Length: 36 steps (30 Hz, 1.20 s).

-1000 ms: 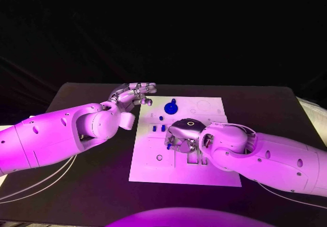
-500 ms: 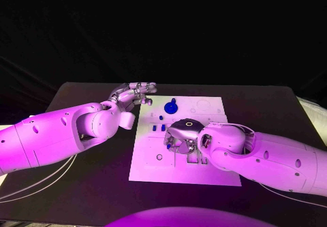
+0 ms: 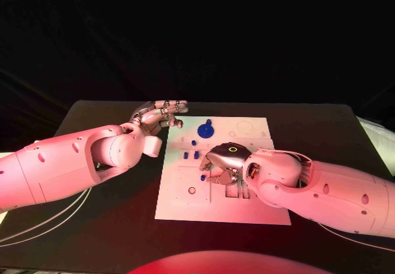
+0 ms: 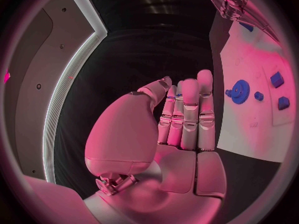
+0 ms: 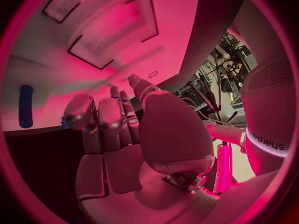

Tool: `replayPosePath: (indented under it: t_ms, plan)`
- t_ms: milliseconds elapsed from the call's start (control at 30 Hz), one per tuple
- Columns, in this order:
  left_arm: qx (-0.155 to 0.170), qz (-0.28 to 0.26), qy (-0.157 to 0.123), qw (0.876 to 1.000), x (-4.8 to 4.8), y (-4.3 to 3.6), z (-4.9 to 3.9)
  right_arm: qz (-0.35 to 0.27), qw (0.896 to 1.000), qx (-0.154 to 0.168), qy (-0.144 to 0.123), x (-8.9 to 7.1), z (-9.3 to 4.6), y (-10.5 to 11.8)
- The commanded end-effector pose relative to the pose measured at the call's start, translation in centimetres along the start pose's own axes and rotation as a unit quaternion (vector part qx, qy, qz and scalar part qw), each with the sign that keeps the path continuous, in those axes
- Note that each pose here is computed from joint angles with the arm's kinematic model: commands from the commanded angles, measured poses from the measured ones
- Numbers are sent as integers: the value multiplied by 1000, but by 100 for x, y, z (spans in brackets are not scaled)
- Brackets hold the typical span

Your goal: Assemble the parts on the task board

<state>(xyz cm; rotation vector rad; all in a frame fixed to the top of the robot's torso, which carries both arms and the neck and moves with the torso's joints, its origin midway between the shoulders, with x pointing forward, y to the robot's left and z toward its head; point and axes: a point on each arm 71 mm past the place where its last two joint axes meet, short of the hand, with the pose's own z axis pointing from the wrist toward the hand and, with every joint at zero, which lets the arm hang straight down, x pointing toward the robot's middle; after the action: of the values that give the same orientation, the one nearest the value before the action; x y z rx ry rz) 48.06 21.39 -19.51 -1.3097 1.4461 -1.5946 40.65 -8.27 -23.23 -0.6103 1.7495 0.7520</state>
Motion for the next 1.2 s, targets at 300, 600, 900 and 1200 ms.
replayPosePath:
  t_ms: [300,600,900,1200]
  plan:
    - [2,-4,7,1000,4,-6,-1,-8,997,60,-53,-387,-387,-325]
    - [2,-3,8,1000,6,-3,-4,-42,994,95,-32,-503,-654,-643]
    - [0,-4,9,1000,2,17,-6,-44,994,104,-10,-437,-656,-714]
    - [-1,-4,9,1000,1,30,-8,-41,994,102,5,-370,-541,-696]
